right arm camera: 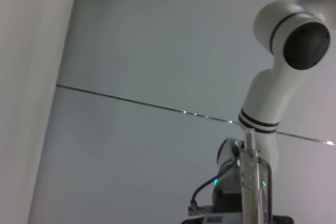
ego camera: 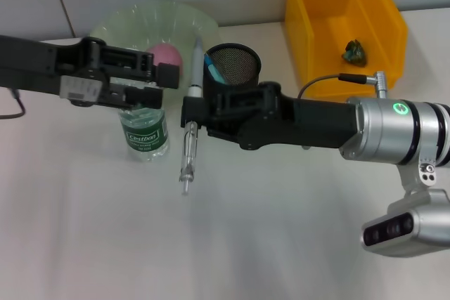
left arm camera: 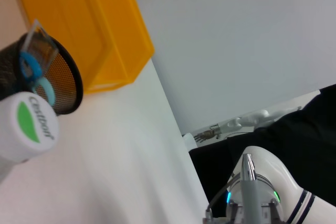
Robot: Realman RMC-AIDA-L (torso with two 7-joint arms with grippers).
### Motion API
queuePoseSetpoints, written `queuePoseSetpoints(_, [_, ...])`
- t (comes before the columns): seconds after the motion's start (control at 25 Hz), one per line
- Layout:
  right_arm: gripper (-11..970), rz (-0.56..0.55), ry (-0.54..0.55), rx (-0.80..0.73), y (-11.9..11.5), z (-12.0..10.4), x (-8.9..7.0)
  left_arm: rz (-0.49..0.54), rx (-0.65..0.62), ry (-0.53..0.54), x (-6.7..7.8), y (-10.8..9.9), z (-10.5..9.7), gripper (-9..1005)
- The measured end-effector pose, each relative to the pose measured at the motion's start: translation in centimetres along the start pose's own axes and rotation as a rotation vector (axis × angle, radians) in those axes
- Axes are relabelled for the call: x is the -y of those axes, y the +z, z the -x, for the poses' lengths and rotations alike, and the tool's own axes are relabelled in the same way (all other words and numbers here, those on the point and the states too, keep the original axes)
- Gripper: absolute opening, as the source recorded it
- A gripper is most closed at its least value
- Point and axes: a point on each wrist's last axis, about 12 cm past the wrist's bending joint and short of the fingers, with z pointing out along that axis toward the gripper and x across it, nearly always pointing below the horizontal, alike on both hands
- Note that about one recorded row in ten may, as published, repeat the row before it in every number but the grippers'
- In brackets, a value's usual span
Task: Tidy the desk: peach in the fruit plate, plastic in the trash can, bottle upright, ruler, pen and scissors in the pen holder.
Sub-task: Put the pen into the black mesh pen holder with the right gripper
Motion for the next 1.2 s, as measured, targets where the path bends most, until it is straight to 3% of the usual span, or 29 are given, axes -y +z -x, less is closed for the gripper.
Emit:
queuePoseSetpoints(0.32, [151, -0.064, 0.143, -0.074, -1.1, 0.6, 0.2, -0.005, 0.011, 0.063, -0.4, -1.9, -0.9, 678])
queuePoseSetpoints(0.64, [155, -0.170, 0.379, -0.144, -2.4, 1.2, 0.5, 0.018, 0.040, 0.264, -1.2, -3.7, -2.3, 677])
queuePoseSetpoints(0.92, [158, -0.335, 0.663, -0.182, -3.3, 0.8, 1.5, -0.036, 0.053, 0.505, -1.5, -1.8, -3.4, 675])
queuePoseSetpoints(1.2, [162, -0.454, 1.029, -0.247, -3.8, -0.9, 1.5, -0.104, 0.080, 0.741, -1.8, 0.7, -4.5, 673])
